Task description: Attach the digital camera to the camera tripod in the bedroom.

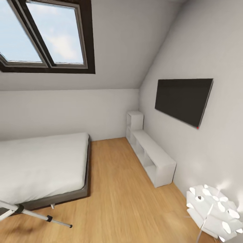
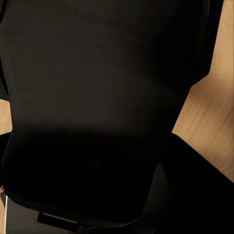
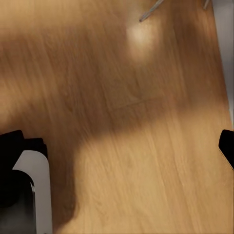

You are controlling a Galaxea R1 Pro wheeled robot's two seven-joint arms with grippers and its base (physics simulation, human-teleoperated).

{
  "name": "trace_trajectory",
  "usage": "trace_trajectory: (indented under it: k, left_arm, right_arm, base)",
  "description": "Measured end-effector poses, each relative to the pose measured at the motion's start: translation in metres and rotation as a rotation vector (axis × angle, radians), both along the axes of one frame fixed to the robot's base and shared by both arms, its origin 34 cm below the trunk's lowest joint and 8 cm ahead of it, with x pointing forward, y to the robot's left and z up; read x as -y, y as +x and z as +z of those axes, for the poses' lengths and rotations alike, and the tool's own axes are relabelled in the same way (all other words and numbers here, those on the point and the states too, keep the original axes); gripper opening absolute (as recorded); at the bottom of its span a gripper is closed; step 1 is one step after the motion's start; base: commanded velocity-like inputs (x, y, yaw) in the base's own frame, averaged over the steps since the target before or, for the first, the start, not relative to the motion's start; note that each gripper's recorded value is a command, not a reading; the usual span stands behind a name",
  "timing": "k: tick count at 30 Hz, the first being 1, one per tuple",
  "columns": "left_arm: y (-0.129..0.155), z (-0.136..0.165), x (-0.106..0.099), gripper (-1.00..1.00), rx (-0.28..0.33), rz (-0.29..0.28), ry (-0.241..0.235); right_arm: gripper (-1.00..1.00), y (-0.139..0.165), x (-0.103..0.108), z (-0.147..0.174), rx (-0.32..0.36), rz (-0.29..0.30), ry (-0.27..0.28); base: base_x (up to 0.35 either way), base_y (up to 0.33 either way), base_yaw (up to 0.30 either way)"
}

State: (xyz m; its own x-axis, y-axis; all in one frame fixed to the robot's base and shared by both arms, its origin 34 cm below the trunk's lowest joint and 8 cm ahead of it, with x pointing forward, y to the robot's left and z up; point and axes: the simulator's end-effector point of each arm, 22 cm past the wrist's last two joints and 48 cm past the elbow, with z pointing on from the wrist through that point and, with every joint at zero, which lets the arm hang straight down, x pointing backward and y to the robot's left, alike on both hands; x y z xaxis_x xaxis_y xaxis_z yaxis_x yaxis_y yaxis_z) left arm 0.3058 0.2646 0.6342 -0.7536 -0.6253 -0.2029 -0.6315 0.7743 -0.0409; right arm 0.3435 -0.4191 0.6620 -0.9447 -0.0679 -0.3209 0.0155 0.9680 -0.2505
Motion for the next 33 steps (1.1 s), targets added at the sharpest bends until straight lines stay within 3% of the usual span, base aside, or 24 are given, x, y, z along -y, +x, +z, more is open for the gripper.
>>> trace_trajectory:
  k: [25, 33]
  left_arm:
    - [0.0001, 0.0000, 0.0026, -1.00, 0.000, -0.004, -0.002]
    - [-0.0003, 0.0001, 0.0020, -1.00, -0.001, -0.004, -0.002]
  right_arm:
    - [1.00, 0.0001, -0.0008, -0.0002, 0.000, 0.001, 0.001]
    - [1.00, 0.0000, -0.0017, -0.0001, 0.000, 0.002, 0.002]
  base:
    - [0.001, 0.000, 0.300]
    - [0.238, 0.000, 0.300]
